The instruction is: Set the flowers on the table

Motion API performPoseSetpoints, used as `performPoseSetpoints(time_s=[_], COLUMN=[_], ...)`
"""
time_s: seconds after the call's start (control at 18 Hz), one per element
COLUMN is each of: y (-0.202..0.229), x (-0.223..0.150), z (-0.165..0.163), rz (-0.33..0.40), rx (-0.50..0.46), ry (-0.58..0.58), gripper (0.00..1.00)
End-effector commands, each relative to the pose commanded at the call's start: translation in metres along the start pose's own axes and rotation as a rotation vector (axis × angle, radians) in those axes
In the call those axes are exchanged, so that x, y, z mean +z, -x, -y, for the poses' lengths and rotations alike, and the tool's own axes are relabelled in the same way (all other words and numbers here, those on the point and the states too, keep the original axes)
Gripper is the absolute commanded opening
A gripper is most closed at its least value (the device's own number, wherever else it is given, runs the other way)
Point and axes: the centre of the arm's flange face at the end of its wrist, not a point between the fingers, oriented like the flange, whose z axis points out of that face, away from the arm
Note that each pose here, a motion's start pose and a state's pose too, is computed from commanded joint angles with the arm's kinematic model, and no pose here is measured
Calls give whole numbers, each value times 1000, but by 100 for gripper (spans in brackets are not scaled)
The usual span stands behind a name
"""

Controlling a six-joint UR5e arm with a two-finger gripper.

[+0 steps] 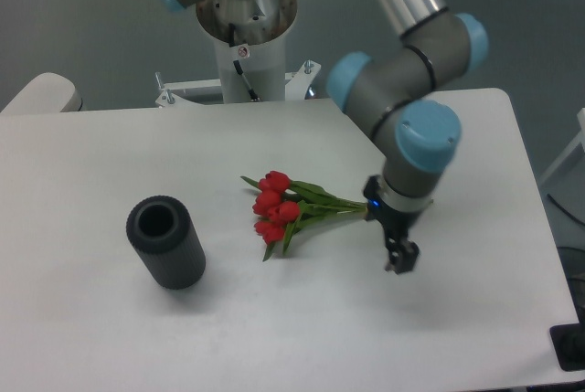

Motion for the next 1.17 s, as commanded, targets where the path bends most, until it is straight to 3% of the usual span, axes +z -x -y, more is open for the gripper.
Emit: performPoseSetpoints(time_s=[0.56, 1.17], y=[31, 26], x=[12, 15], z=[-29, -4], rz=[23, 9], rx=[-36, -78], ry=[17, 12], gripper=[100, 100])
